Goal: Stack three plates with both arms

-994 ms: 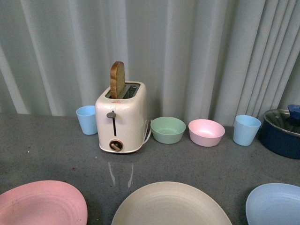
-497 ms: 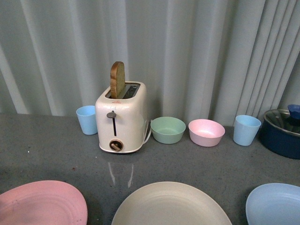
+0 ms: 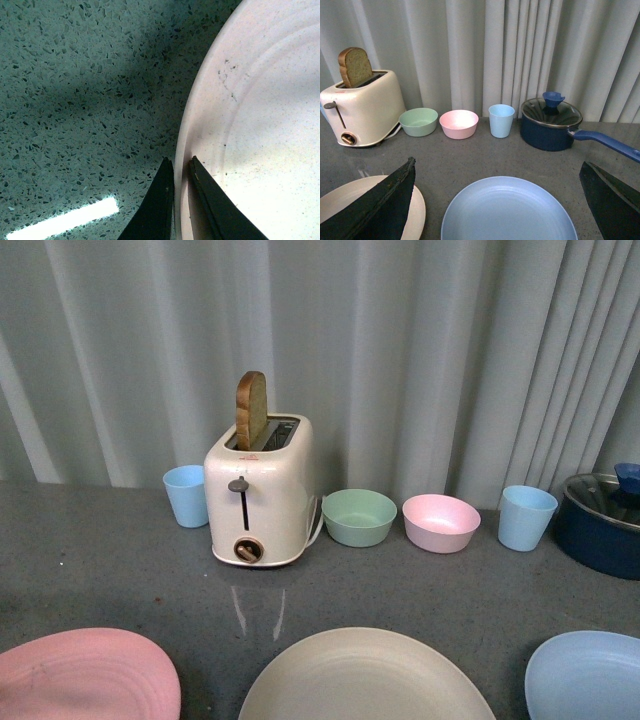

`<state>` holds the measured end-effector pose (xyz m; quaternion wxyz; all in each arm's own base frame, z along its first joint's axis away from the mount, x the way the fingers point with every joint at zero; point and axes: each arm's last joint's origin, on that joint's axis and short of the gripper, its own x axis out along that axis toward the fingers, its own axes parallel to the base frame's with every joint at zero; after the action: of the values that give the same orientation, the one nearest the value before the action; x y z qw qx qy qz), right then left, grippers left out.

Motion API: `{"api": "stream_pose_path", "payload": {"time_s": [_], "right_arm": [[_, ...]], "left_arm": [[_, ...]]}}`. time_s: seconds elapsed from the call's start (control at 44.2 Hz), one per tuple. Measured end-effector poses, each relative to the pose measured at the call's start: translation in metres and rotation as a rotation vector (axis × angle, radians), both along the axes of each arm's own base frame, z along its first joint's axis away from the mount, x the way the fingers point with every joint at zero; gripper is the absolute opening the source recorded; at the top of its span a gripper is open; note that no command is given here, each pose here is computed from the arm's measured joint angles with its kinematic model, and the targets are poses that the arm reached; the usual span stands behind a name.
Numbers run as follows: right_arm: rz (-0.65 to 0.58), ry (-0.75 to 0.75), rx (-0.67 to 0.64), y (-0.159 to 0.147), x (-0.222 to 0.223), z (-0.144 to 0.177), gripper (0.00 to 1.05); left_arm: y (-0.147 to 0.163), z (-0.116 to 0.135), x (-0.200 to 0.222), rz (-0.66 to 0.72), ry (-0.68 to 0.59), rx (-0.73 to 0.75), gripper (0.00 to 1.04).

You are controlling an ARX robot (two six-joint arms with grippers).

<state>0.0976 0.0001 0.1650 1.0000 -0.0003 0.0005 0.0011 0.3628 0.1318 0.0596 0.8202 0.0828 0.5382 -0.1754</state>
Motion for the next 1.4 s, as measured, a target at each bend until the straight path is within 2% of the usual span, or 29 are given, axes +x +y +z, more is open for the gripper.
{"api": "stream_pose_path", "payload": {"time_s": [0.203, 0.52, 0.723, 0.904, 1.04, 1.401], "right_arm": [[0.000, 0.000, 0.000, 0.000, 0.000, 0.000, 0.97], [0.000, 0.000, 0.000, 0.000, 0.000, 0.000, 0.97], [0.000, 0.000, 0.000, 0.000, 0.000, 0.000, 0.97], [0.000, 0.000, 0.000, 0.000, 0.000, 0.000, 0.97], [0.000, 0.000, 0.000, 0.000, 0.000, 0.000, 0.97], [0.000, 0.000, 0.000, 0.000, 0.000, 0.000, 0.97]], "left_arm": [[0.000, 0.003, 0.000, 0.003, 0.020, -0.024, 0.05], [0.005, 0.026, 0.007, 0.018, 0.029, -0.076, 0.04], [0.025, 0.055, 0.019, 0.076, 0.026, -0.110, 0.04], [0.031, 0.085, 0.020, 0.121, 0.006, -0.221, 0.04], [0.008, 0.094, 0.024, 0.126, 0.009, -0.267, 0.04], [-0.084, 0.073, 0.024, 0.019, 0.081, -0.328, 0.04]]}}
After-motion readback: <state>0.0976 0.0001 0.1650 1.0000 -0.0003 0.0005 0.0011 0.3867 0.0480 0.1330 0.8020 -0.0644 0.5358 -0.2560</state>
